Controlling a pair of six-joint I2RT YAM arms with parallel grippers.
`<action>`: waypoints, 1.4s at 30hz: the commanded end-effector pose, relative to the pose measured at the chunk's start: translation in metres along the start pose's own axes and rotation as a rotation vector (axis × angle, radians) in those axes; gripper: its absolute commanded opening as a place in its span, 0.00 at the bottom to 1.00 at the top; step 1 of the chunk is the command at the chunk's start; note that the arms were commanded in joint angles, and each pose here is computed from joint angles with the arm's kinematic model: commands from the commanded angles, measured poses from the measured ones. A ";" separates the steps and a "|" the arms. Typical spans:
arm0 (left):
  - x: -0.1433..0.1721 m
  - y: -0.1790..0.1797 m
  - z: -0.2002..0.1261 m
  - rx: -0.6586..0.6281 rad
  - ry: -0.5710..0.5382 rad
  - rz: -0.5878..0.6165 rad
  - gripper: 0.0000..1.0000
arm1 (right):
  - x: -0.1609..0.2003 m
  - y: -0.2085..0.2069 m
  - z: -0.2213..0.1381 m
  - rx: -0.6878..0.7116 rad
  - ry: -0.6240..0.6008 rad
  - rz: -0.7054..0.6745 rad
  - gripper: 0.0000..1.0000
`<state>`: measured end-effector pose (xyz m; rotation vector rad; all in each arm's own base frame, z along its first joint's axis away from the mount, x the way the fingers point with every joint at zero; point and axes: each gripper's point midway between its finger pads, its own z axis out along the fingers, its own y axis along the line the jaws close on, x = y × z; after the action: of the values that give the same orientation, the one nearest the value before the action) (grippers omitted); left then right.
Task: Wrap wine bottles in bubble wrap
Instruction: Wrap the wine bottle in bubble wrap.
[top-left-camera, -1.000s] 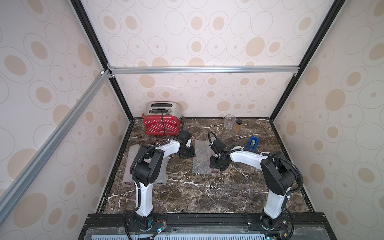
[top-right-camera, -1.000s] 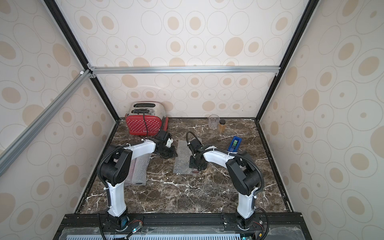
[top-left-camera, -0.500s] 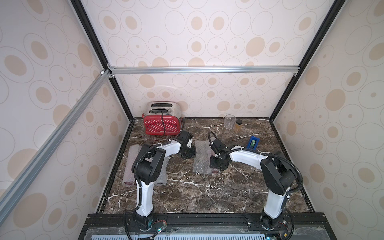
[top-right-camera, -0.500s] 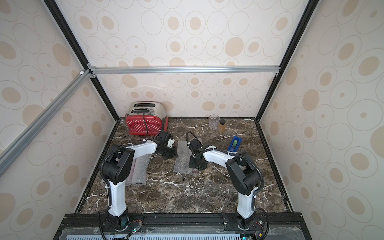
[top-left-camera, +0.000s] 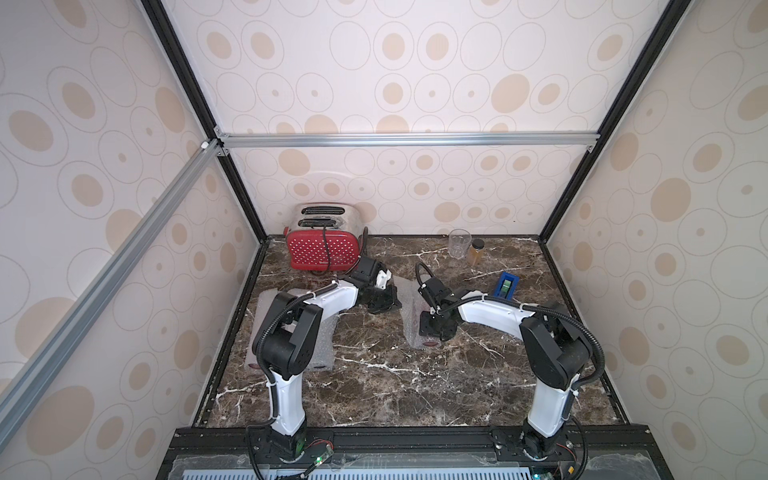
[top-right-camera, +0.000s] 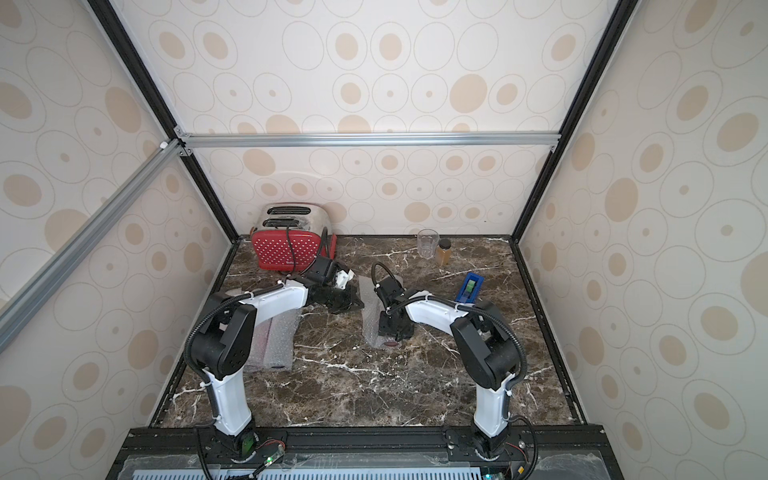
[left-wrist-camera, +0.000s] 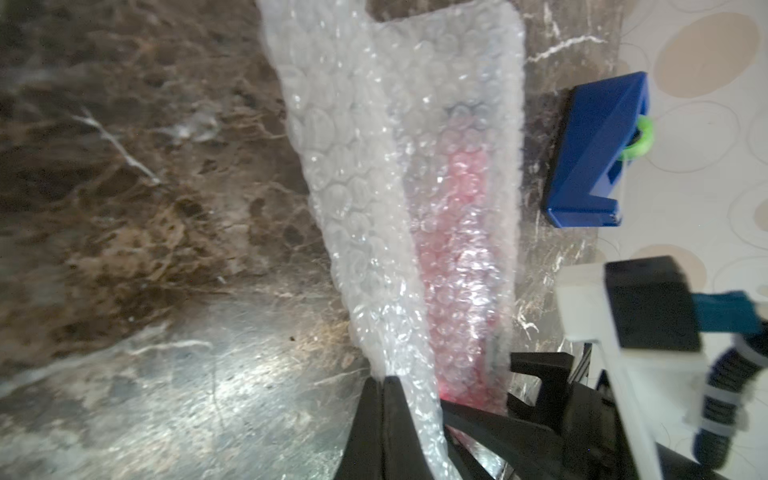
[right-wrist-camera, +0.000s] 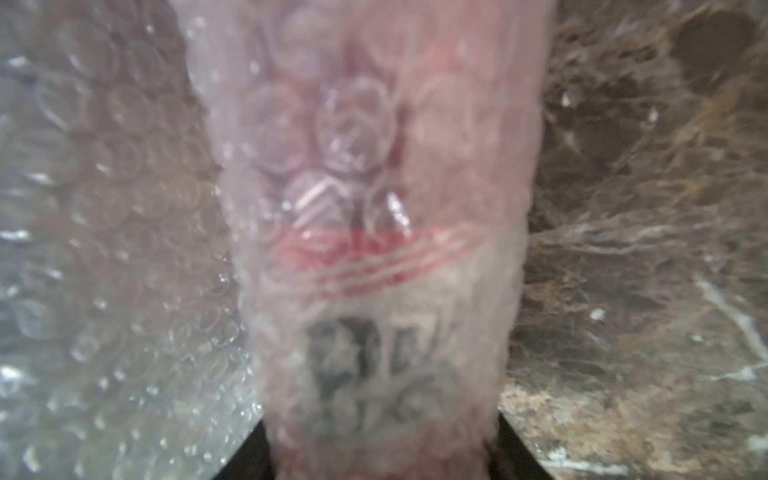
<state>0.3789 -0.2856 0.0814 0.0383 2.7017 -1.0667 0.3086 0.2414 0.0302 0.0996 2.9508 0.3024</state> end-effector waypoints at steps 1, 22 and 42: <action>0.000 -0.029 0.000 0.081 0.011 0.023 0.00 | 0.015 -0.020 0.014 0.087 0.064 -0.011 0.42; 0.016 -0.071 0.026 0.124 0.151 0.071 0.00 | 0.016 -0.018 0.012 0.067 0.061 -0.030 0.41; 0.005 0.067 0.007 -0.179 -0.001 -0.032 0.57 | 0.015 -0.019 0.009 0.072 0.052 -0.036 0.41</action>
<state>0.3815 -0.2345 0.0339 -0.0985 2.8065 -0.7979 0.3087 0.2415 0.0301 0.0625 2.9502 0.3017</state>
